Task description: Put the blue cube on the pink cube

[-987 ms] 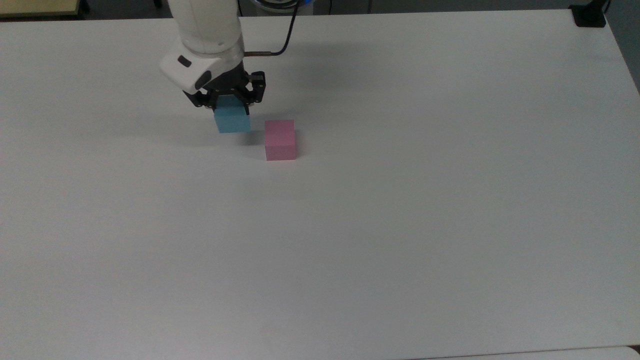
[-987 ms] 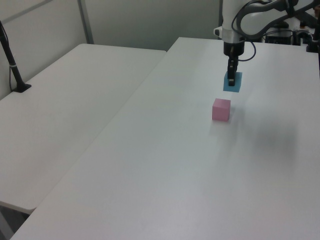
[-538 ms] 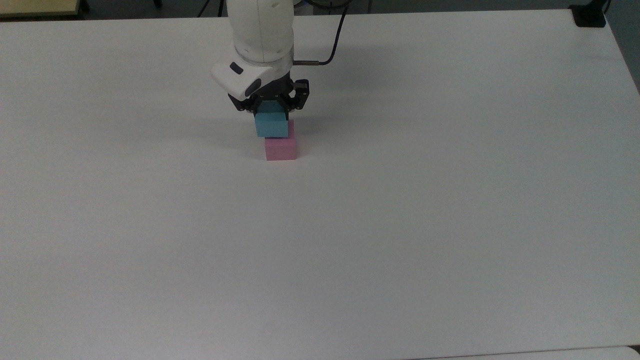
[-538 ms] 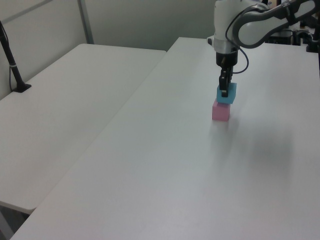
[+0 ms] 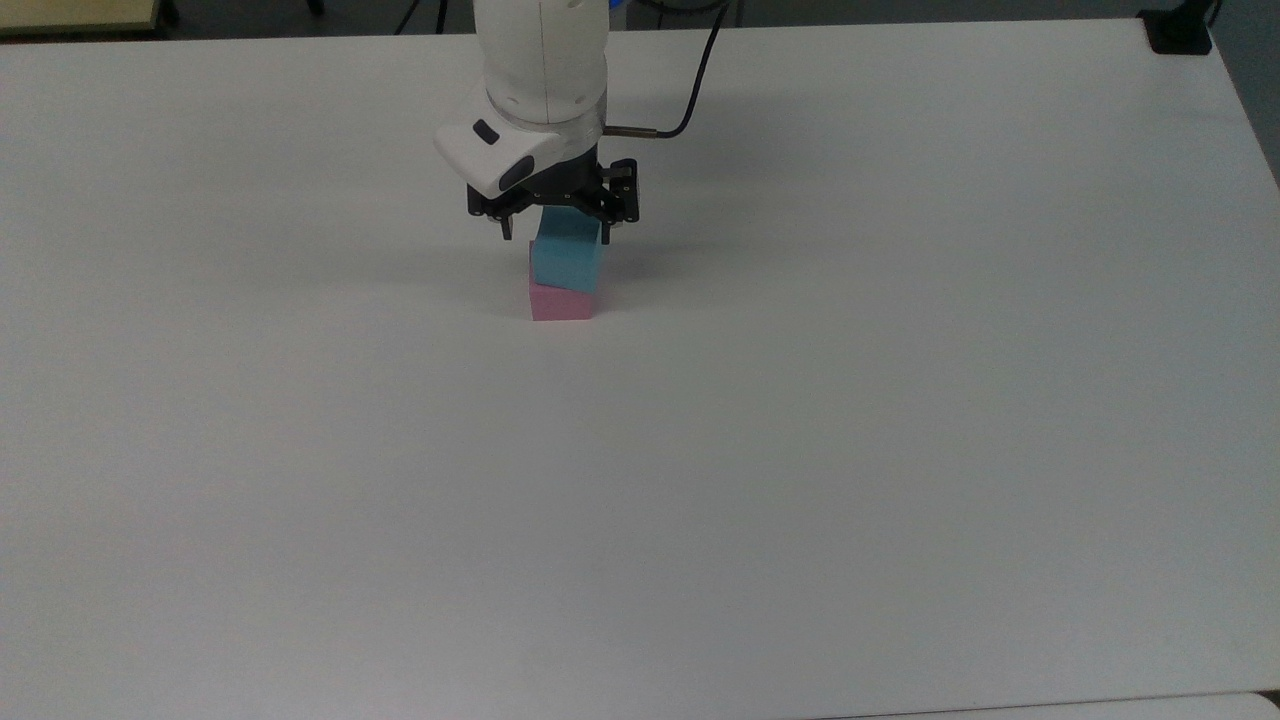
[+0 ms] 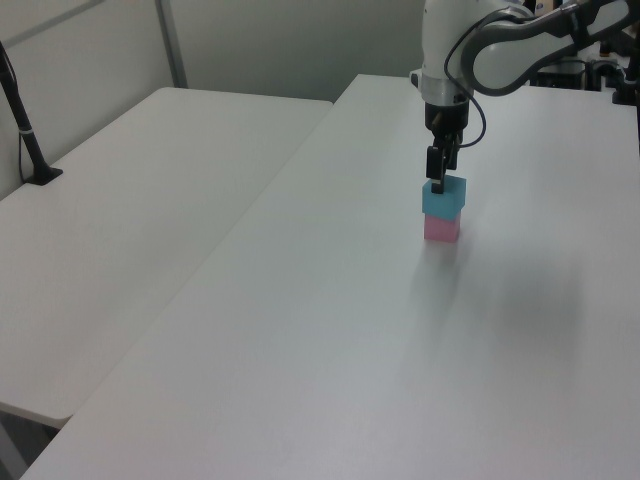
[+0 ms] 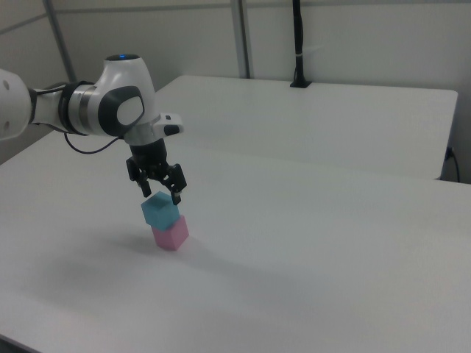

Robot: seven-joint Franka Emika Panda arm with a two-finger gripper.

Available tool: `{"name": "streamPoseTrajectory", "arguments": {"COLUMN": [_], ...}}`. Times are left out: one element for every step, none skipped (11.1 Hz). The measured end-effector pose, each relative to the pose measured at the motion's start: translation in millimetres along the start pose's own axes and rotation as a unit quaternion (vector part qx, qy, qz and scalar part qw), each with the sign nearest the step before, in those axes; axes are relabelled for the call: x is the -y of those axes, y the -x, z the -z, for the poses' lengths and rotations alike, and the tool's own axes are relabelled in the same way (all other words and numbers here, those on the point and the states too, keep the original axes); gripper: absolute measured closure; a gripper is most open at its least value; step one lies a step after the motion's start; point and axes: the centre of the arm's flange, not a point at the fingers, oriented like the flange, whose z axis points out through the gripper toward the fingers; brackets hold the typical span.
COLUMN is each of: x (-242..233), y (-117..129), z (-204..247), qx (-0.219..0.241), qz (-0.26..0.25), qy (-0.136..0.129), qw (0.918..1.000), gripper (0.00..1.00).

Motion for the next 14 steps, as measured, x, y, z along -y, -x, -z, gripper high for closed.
{"name": "streamPoseTrajectory", "arguments": {"x": [-2,-4,-7,-13,-23,-36,-49,-59,-67,-80,-95,-107,-115,-127], "y": [-2,-5,-6,-4,2,12,27,46,63,80,96,107,110,109], "z": [5,11,19,32,56,90,124,154,176,200,220,233,236,233], "qx": [-0.006,-0.012,-0.014,-0.006,0.003,0.008,0.009,0.012,0.012,0.003,-0.010,-0.022,-0.025,-0.027], "qz": [-0.003,-0.005,-0.008,-0.015,-0.024,-0.035,-0.045,-0.053,-0.060,-0.071,-0.084,-0.084,-0.074,-0.056], "qy": [0.000,-0.001,-0.001,0.000,0.001,0.000,-0.001,-0.001,0.003,0.005,0.001,-0.002,-0.001,0.002], "qw": [1.0000,0.9999,0.9999,0.9999,0.9997,0.9994,0.9989,0.9985,0.9981,0.9975,0.9964,0.9962,0.9969,0.9981], "gripper": [0.00,0.00,0.00,0.00,0.00,0.00,0.00,0.00,0.00,0.00,0.00,0.00,0.00,0.00]}}
